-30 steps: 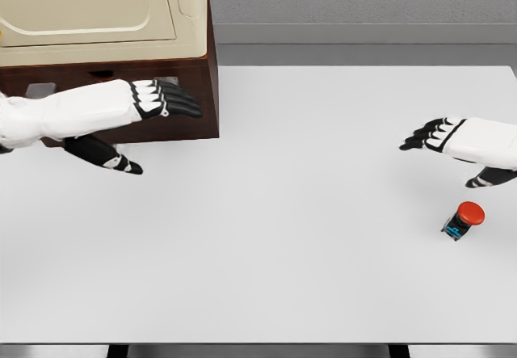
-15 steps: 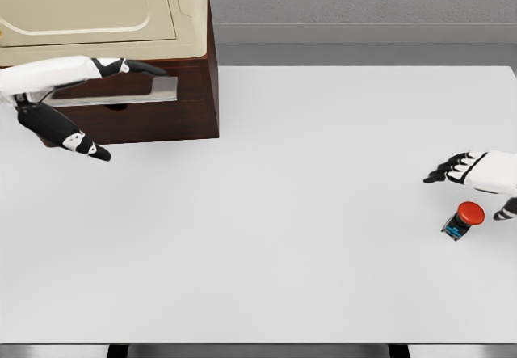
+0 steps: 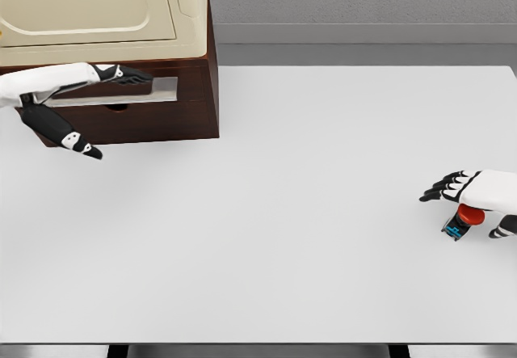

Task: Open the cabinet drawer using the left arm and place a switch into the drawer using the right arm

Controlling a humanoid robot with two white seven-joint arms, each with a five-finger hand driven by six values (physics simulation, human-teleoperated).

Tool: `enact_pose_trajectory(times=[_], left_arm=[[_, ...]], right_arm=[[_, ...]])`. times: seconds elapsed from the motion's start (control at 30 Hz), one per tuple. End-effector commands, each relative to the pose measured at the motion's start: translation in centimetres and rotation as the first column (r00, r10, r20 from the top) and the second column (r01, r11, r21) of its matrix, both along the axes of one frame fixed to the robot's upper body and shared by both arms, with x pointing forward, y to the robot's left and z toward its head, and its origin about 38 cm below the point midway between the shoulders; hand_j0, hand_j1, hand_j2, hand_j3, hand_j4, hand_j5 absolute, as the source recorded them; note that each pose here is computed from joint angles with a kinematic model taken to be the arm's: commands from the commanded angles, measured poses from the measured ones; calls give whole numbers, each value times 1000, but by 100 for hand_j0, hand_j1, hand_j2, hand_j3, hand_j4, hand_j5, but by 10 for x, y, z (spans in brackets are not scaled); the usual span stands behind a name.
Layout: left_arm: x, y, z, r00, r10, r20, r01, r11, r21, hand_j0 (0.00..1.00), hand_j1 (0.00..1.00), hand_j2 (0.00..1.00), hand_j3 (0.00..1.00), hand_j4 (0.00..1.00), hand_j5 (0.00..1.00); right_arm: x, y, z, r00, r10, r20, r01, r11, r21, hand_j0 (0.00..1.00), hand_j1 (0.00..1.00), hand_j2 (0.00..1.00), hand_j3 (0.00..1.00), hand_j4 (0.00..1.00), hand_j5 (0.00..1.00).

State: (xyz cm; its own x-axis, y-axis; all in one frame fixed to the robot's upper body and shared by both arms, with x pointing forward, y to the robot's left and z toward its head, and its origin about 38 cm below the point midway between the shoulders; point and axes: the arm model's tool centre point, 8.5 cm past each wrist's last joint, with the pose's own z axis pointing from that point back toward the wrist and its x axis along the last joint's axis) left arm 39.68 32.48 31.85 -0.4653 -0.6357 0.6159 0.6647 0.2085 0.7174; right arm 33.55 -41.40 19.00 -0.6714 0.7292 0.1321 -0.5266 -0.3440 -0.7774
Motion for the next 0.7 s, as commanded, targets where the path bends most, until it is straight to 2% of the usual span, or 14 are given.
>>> enact_pose_trajectory(times=[0.0, 0.07, 0.23, 0.3, 0.5, 0.6, 0.67], left_arm=[[2, 3, -1, 999, 30, -18, -30, 1000, 7, 100, 100, 100, 100, 100, 100], [4, 4, -2, 998, 52, -31, -51, 999, 12, 100, 100, 100, 100, 100, 100], [8, -8, -8, 999, 36, -41, -36, 999, -9, 100, 100, 100, 100, 100, 100], [10, -4, -9, 996, 63, -59, -63, 998, -1, 100, 100, 100, 100, 100, 100], [18, 9, -11, 992, 110, -62, -110, 994, 4, 100, 100, 100, 100, 100, 100], [19, 5, -15, 993, 102, -61, -102, 995, 4, 100, 100, 100, 100, 100, 100], [20, 3, -16, 993, 99, -56, -99, 995, 9, 100, 100, 100, 100, 100, 100]], right_arm=[[0, 1, 0, 1000, -1, 0, 1, 1000, 4, 100, 100, 100, 100, 100, 100], [-1, 3, -1, 1000, 7, -4, -7, 1000, 8, 100, 100, 100, 100, 100, 100], [-4, 8, -3, 1000, 19, -9, -19, 1000, 13, 100, 100, 100, 100, 100, 100], [-4, 8, -4, 1000, 19, -10, -19, 1000, 13, 100, 100, 100, 100, 100, 100], [-5, 5, -5, 1000, 13, -17, -13, 1000, 8, 88, 88, 88, 88, 88, 88], [-4, 5, -3, 1000, 13, -12, -13, 1000, 8, 81, 81, 81, 81, 81, 81], [-4, 5, 0, 1000, 11, -13, -11, 1000, 25, 79, 79, 79, 79, 79, 79]])
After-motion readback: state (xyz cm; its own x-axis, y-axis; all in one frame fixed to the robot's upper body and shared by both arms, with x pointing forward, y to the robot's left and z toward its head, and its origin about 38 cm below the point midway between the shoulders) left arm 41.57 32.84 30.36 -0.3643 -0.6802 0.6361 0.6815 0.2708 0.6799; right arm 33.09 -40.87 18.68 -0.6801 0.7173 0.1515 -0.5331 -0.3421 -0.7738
